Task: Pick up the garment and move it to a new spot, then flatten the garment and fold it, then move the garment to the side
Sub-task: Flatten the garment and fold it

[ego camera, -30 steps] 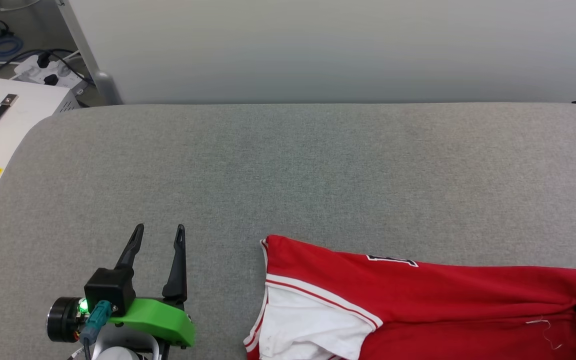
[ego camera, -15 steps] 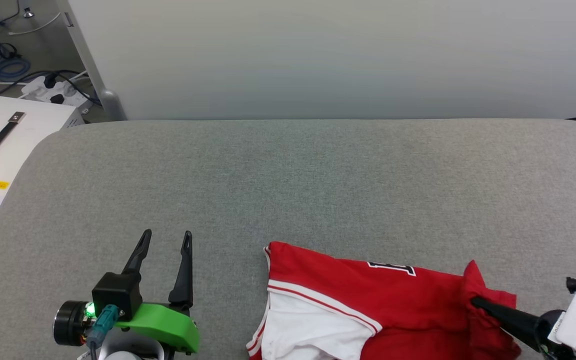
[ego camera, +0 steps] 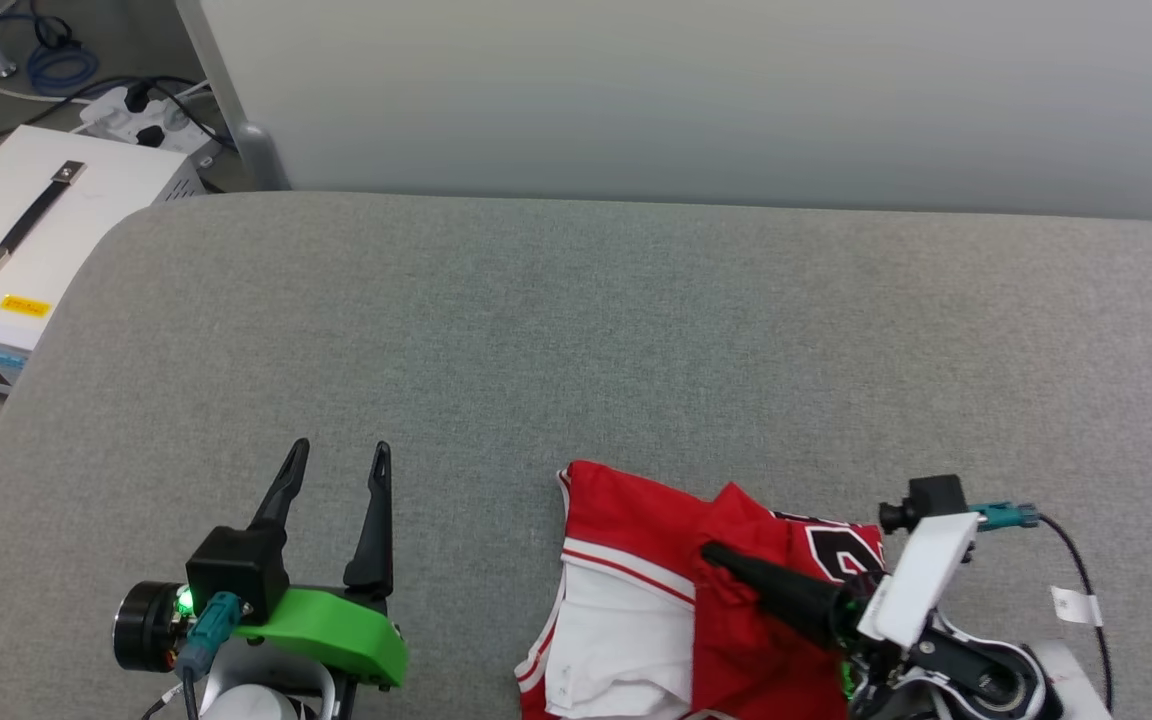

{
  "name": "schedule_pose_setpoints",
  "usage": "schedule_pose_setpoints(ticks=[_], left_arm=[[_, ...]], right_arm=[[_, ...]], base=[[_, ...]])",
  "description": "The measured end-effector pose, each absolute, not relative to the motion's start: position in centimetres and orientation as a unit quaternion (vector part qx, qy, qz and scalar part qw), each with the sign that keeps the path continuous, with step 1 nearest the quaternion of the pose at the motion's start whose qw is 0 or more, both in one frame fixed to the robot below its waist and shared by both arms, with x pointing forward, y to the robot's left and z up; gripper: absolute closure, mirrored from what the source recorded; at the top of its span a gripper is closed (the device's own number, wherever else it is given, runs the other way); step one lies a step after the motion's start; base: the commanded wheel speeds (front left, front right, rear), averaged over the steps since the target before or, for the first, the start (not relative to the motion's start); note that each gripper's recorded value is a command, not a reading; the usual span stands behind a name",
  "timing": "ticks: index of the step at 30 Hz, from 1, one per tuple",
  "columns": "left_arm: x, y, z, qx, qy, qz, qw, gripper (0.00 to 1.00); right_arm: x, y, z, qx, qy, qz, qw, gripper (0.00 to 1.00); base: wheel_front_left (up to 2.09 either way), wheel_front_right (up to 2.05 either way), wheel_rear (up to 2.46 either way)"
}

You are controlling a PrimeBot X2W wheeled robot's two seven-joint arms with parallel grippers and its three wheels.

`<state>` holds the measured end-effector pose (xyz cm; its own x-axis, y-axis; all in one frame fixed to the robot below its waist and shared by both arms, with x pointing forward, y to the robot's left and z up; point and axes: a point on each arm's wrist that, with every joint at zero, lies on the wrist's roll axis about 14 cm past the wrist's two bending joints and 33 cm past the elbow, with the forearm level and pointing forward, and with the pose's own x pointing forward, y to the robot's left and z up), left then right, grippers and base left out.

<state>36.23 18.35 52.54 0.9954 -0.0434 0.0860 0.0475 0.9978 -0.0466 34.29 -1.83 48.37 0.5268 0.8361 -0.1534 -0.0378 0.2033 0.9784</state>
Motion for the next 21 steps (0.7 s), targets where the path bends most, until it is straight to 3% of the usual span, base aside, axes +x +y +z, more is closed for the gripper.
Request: schedule_pose_setpoints(ticks=[6, 11, 12, 14, 18, 21], left_arm=[[37.3, 18.2, 51.9, -0.030, -0.033, -0.020, 0.999, 0.00], [38.4, 17.9, 51.3, -0.032, -0.028, -0.025, 0.999, 0.00], [38.5, 17.8, 51.2, -0.033, -0.027, -0.027, 0.999, 0.00], [38.7, 17.7, 50.9, -0.034, -0.023, -0.028, 0.999, 0.00], [38.8, 17.4, 50.5, -0.036, -0.017, -0.031, 0.999, 0.00], [38.7, 17.4, 50.8, -0.035, -0.022, -0.031, 0.999, 0.00]], right_arm=[[33.3, 3.1, 47.6, 0.557, 0.403, 0.347, 0.638, 1.00], [34.1, 4.1, 46.0, 0.554, 0.408, 0.325, 0.649, 1.00], [34.1, 4.1, 45.4, 0.551, 0.411, 0.317, 0.653, 0.72], [34.2, 4.2, 44.8, 0.551, 0.416, 0.309, 0.654, 0.00], [34.2, 4.4, 44.4, 0.543, 0.417, 0.306, 0.662, 0.00], [35.5, 4.3, 47.0, 0.482, 0.366, 0.344, 0.718, 0.00]], base=[[0.00, 0.00, 0.00], [0.00, 0.00, 0.00], [0.00, 0.00, 0.00], [0.00, 0.00, 0.00], [0.00, 0.00, 0.00], [0.00, 0.00, 0.00]])
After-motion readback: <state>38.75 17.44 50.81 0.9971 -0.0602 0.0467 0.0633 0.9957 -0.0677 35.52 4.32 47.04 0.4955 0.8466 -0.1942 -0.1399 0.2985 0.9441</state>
